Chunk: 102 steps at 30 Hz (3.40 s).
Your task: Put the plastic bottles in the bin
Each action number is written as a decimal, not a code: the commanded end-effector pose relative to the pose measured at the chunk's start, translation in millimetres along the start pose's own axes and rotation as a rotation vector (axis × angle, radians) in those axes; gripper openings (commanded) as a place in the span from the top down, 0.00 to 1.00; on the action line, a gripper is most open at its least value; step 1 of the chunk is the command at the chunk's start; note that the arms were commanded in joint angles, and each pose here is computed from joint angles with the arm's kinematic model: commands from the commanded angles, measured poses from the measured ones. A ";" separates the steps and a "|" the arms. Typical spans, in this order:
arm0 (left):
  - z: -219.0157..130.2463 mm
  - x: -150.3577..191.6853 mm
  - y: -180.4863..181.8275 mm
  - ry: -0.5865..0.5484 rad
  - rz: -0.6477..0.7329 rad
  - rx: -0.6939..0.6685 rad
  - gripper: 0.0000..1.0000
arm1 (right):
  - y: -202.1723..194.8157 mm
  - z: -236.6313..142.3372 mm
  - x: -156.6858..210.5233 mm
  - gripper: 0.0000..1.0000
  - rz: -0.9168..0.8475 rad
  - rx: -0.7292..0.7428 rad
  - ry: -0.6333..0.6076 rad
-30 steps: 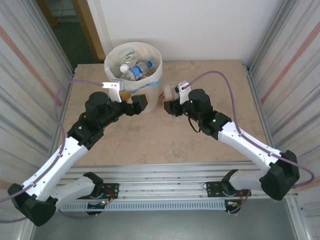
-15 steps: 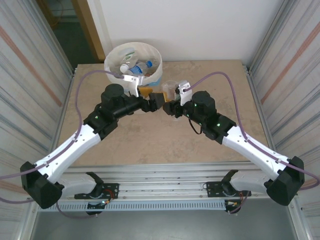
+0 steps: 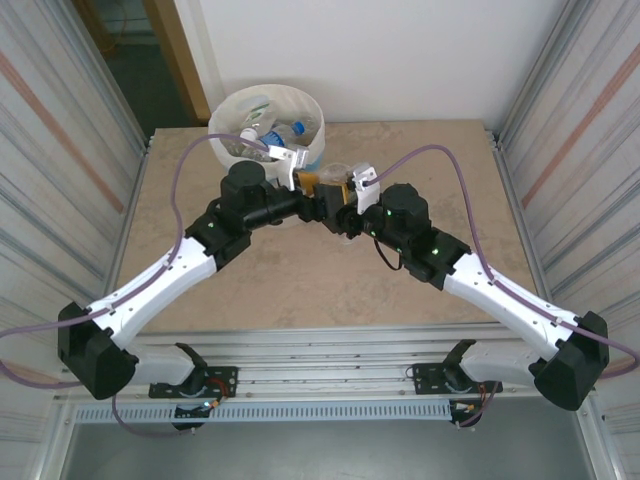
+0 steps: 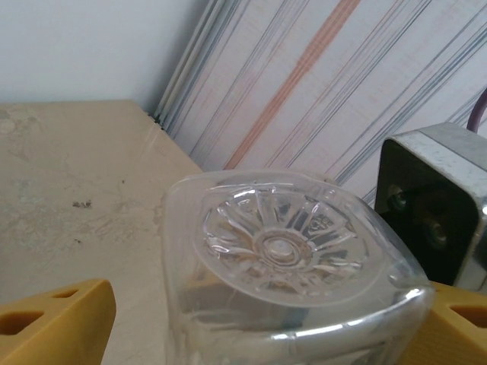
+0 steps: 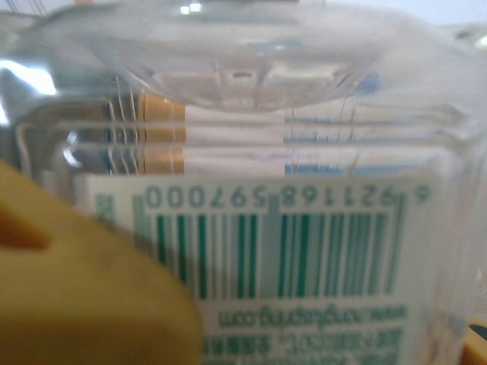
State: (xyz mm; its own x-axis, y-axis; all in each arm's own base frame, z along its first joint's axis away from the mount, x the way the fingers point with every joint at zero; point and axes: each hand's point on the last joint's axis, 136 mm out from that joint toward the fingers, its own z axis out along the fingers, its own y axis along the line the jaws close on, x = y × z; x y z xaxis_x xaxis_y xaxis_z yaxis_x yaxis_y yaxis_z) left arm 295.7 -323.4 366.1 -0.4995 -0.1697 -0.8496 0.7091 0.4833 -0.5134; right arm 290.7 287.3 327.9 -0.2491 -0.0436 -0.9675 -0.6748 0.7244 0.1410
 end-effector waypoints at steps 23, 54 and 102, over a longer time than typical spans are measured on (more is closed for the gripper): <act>-16.7 -112.7 31.0 -0.341 -0.024 -0.210 0.91 | -28.9 -28.8 -38.5 0.02 0.027 0.197 -0.097; -19.5 -221.5 214.1 -0.782 -0.317 -0.522 0.85 | -80.9 -98.2 -33.4 0.02 0.125 0.383 -0.114; -42.9 -217.2 234.5 -0.592 -0.224 -0.620 0.40 | -78.5 -89.0 -32.3 0.02 0.164 0.344 -0.112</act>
State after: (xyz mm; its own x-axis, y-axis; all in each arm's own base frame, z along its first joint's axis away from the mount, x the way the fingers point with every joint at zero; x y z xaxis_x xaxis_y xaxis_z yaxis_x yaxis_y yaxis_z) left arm 551.9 -142.0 414.2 -0.1695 -0.6882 -0.7055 0.0968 0.7008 -0.7068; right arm 289.4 170.7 362.9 -0.2483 0.1187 -0.9614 -0.3566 0.9116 0.2046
